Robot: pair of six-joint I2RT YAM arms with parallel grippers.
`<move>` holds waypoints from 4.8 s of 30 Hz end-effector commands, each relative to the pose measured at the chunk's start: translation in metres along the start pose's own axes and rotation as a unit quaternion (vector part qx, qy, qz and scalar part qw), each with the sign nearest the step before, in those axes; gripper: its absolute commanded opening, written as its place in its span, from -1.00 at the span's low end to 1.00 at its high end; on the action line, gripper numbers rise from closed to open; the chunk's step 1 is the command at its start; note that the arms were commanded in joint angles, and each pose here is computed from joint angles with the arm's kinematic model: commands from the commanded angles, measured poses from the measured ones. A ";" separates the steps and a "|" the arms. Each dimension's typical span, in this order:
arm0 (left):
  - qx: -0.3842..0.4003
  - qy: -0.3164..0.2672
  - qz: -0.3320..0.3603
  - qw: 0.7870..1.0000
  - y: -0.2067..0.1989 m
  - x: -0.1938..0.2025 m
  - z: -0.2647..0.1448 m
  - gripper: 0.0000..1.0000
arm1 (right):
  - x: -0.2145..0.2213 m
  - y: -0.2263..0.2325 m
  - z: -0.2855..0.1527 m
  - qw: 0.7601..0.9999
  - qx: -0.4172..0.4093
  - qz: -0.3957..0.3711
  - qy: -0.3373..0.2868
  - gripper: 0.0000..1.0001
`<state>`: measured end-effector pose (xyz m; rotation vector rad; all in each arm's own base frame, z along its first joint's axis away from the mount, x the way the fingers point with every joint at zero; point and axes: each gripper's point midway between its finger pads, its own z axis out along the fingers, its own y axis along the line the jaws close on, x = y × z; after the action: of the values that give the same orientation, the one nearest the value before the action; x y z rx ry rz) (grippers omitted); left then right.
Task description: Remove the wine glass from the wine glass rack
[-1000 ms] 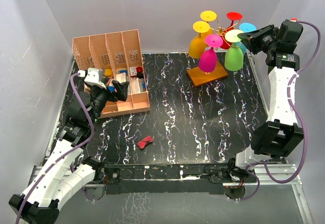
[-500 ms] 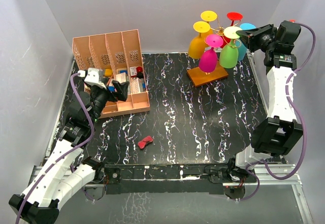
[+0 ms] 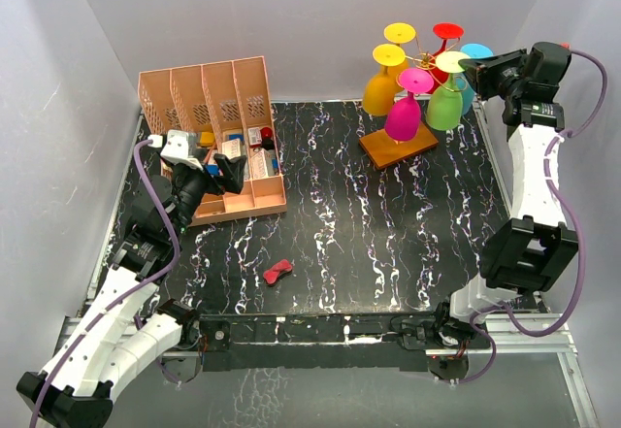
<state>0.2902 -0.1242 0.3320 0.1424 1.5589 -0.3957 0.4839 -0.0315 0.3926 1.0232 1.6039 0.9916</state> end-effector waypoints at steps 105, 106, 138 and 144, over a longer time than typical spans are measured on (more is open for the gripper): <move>0.482 0.087 -0.521 0.699 -0.184 -0.005 -0.009 0.60 | 0.202 0.022 -0.226 0.835 -0.430 0.291 0.185 -0.85; 0.483 0.089 -0.521 0.698 -0.185 -0.004 -0.008 0.60 | 0.202 0.022 -0.227 0.833 -0.432 0.292 0.185 -0.85; 0.470 0.113 -0.517 0.706 -0.198 0.011 -0.001 0.26 | 0.209 0.034 -0.230 0.840 -0.422 0.278 0.200 -0.85; 0.476 0.108 -0.520 0.701 -0.199 0.007 0.000 -0.12 | 0.215 0.014 -0.219 0.854 -0.386 0.287 0.199 -0.84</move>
<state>0.2335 -0.3136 0.3262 -0.0131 1.4949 -2.1314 0.2363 0.1480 0.3883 0.7415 1.0097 2.1590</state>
